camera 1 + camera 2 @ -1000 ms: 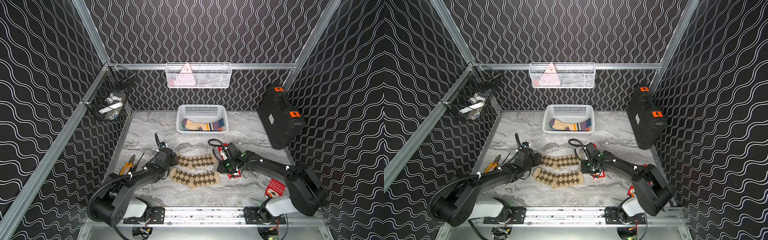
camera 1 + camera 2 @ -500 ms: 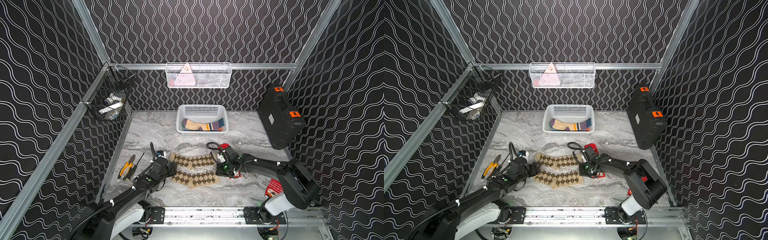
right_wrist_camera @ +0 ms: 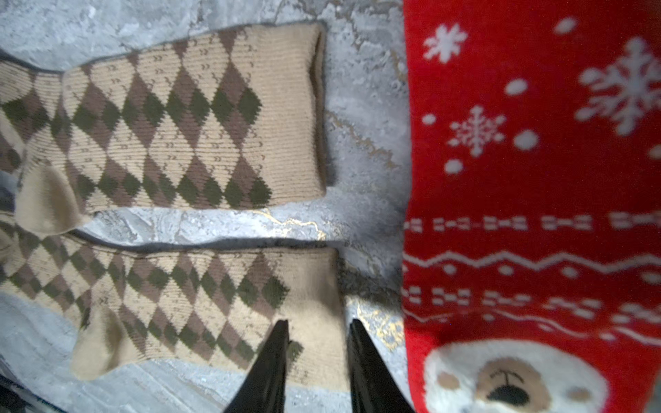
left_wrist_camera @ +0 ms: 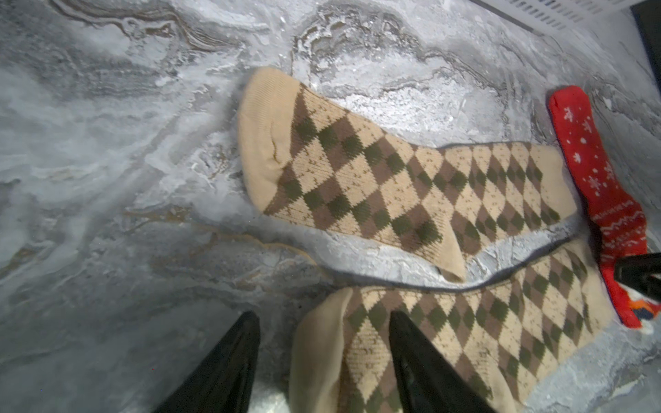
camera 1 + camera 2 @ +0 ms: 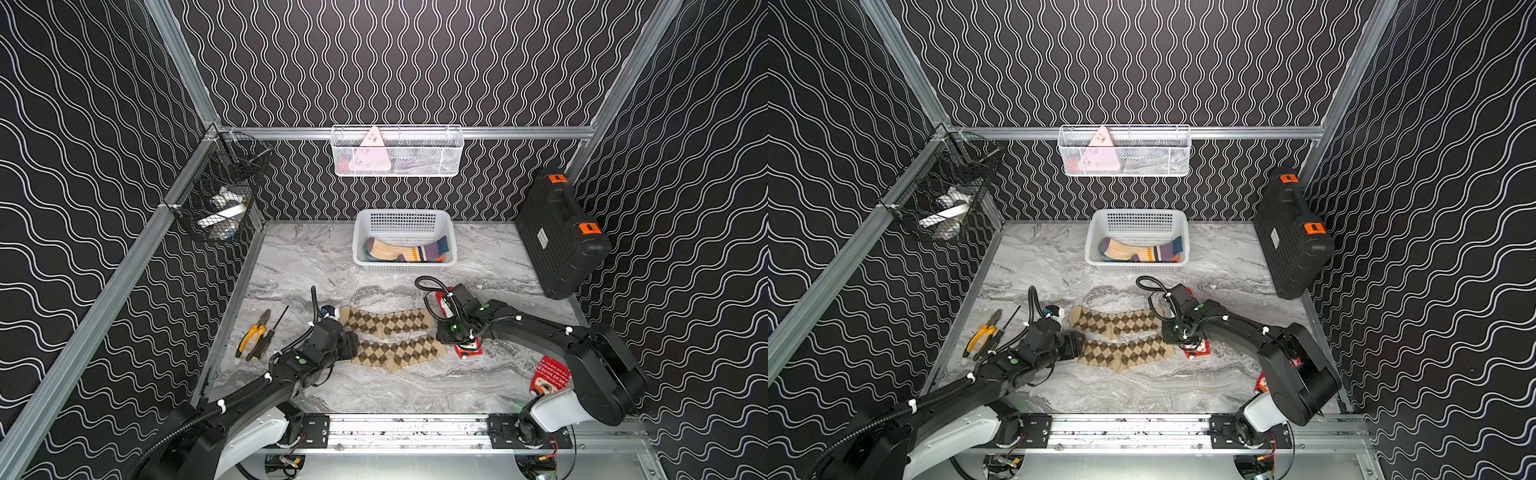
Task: Place the socks together as a pair
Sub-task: Adjust the sock at the center of the board, then pick up the sock at the center of the board.
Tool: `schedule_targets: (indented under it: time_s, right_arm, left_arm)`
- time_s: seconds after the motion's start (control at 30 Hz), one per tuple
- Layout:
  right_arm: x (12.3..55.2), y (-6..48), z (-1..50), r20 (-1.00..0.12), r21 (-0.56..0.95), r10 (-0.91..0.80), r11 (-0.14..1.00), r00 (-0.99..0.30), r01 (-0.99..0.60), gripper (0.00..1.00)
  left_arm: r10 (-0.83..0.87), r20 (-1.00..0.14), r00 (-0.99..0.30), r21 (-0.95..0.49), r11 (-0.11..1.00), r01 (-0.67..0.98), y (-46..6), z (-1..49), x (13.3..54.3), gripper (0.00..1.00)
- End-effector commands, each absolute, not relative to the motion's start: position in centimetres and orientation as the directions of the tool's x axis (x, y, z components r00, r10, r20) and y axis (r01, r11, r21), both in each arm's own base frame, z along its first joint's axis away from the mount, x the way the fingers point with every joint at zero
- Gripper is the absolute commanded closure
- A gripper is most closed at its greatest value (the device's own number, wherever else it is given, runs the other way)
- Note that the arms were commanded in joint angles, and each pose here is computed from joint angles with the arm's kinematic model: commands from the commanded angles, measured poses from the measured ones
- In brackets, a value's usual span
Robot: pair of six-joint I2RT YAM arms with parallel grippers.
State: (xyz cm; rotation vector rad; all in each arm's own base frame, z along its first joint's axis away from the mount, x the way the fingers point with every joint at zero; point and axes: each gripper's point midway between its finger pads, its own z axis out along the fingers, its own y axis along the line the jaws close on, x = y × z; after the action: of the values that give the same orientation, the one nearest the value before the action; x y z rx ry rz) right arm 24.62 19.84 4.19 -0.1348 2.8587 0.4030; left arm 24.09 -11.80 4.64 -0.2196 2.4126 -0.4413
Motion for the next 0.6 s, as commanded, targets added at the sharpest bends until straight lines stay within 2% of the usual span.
schedule_targets:
  time_s: [0.0, 0.23, 0.37, 0.5, 0.57]
  right_arm:
    - [23.8, 19.3, 4.3, -0.249, 0.251, -0.062, 0.960, -0.966, -0.126, 0.65]
    - [22.4, 19.0, 3.1, -0.214, 0.282, -0.049, 0.953, -0.976, -0.109, 0.63]
    - [22.2, 19.3, 2.7, -0.209, 0.306, -0.040, 0.946, -0.977, -0.104, 0.64]
    - [22.0, 19.9, 2.1, -0.195, 0.335, -0.036, 0.937, -0.980, -0.102, 0.66]
    - [21.9, 20.1, 1.9, -0.186, 0.344, -0.040, 0.933, -0.982, -0.103, 0.73]
  left_arm:
    - [-0.273, -0.581, -0.767, -0.339, 0.938, -0.077, -11.3, 4.4, 23.5, 0.37]
    - [-0.293, -0.560, -0.775, -0.378, 0.923, -0.075, -13.2, 3.5, 22.8, 0.41]
    - [-0.256, -0.571, -0.780, -0.327, 0.942, -0.070, -13.7, 2.9, 22.6, 0.45]
    - [-0.266, -0.562, -0.783, -0.332, 0.940, -0.082, -13.8, 1.8, 22.4, 0.55]
    - [-0.269, -0.560, -0.784, -0.334, 0.939, -0.085, -13.8, 1.5, 22.3, 0.65]
